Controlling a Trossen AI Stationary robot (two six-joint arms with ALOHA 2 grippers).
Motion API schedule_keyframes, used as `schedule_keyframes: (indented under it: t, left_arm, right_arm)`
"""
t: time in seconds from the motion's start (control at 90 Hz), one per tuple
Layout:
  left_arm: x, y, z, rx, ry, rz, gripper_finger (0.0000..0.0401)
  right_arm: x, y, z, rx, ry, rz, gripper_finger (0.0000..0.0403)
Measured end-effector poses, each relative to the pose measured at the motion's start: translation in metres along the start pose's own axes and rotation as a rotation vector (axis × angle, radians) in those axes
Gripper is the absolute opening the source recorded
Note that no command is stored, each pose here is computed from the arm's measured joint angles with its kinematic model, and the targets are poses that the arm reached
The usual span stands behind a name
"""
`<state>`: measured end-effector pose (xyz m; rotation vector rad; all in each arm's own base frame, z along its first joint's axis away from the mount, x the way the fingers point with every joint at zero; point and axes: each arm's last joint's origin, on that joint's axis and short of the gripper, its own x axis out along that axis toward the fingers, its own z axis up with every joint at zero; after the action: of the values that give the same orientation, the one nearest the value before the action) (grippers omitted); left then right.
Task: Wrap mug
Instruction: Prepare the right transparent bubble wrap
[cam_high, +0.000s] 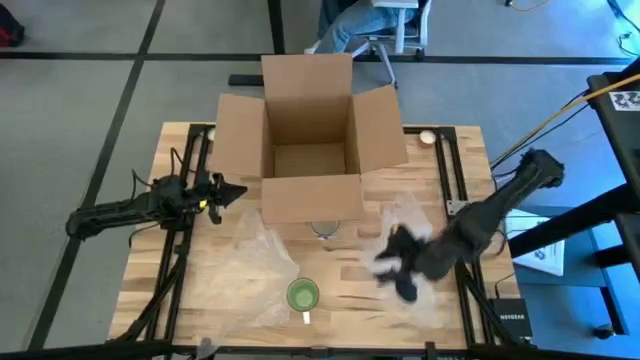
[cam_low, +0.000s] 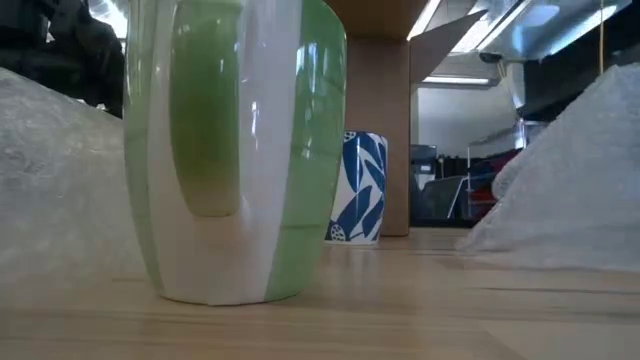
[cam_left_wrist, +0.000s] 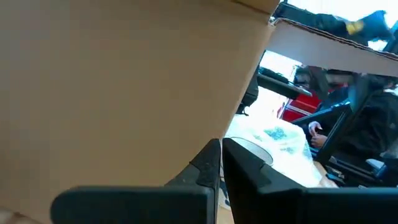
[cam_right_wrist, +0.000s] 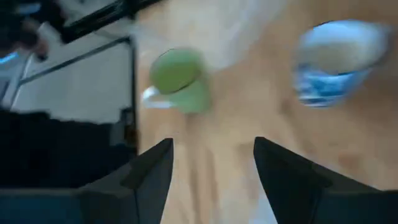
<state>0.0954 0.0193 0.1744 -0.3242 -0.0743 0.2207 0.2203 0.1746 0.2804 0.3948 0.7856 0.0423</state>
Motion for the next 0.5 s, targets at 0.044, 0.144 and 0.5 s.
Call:
schedule_keyframes:
  t: [0.044,0.144,0.5]
  left_arm:
    - [0.000,0.000,0.000,0.000,0.002,0.001,0.0000]
    - [0.000,0.000,0.000,0.001,0.002,0.005,0.0000]
    - [0.000,0.001,-0.002,-0.013,0.021,0.007,0.0000]
  right_arm:
    - [0.018,0.006,-0.011,-0.011,0.053,-0.010,0.0194]
    - [0.059,0.011,-0.036,-0.029,0.174,-0.062,0.0180]
    - [0.127,-0.004,-0.083,0.040,0.471,-0.286,0.0135]
